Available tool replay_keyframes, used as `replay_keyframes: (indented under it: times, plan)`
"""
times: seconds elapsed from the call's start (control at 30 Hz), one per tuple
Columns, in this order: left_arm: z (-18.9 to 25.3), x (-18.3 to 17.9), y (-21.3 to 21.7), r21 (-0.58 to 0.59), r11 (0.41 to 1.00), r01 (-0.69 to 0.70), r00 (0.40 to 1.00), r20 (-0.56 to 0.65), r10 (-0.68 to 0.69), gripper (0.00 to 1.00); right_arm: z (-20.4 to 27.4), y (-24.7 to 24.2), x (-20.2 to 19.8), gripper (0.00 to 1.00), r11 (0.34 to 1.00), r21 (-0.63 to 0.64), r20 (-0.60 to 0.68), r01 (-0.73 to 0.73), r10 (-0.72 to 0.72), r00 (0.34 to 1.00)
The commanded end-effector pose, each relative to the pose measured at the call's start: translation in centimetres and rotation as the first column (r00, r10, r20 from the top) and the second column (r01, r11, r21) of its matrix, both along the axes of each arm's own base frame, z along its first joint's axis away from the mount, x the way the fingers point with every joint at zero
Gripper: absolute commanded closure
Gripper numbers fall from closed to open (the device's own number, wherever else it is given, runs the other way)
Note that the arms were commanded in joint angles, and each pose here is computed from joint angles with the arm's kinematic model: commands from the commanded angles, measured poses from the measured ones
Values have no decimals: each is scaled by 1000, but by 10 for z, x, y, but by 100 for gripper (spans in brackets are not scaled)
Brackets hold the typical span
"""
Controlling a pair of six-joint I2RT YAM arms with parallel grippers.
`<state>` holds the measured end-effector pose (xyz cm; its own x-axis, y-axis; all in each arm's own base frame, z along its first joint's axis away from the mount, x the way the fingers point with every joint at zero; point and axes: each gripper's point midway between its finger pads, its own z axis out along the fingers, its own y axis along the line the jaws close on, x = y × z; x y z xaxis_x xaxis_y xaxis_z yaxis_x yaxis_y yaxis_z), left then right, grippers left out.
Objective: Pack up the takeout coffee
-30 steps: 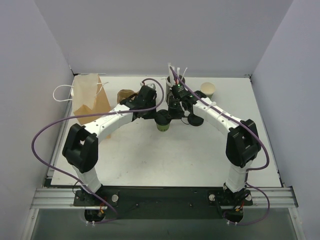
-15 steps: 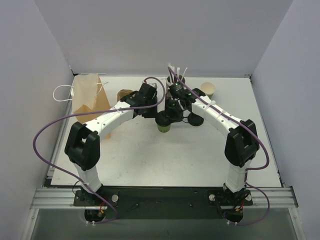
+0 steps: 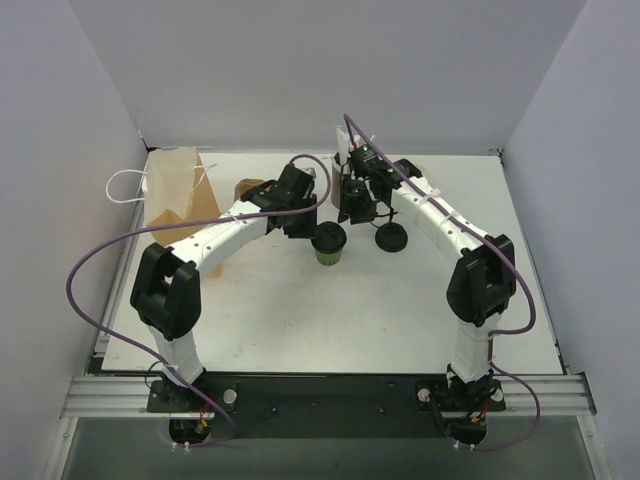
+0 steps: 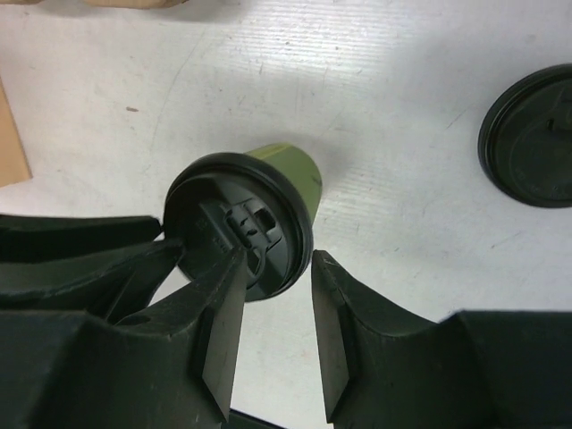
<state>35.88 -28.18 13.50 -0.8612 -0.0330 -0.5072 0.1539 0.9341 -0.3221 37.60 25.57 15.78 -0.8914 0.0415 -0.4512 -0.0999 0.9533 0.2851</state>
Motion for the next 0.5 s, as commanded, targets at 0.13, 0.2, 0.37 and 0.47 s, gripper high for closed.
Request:
replay_keyframes:
  times: [0.13, 0.2, 0.37, 0.47]
  plan:
    - [38, 3, -5, -100, 994, -50, 997, 54, 56, 64, -17, -1, 14, 69, 992, -71, 18, -108, 110, 994]
    - [35, 4, -4, -95, 994, -56, 997, 46, 60, 66, -20, 0, 13, 69, 991, -74, 18, -116, 118, 993]
    - [28, 3, -5, -94, 994, -62, 997, 31, 66, 70, -27, 0, 10, 70, 990, -77, 3, -118, 119, 993]
    - [22, 3, -4, -85, 994, -72, 997, 21, 74, 72, -31, 0, 6, 73, 991, -78, -9, -111, 110, 994]
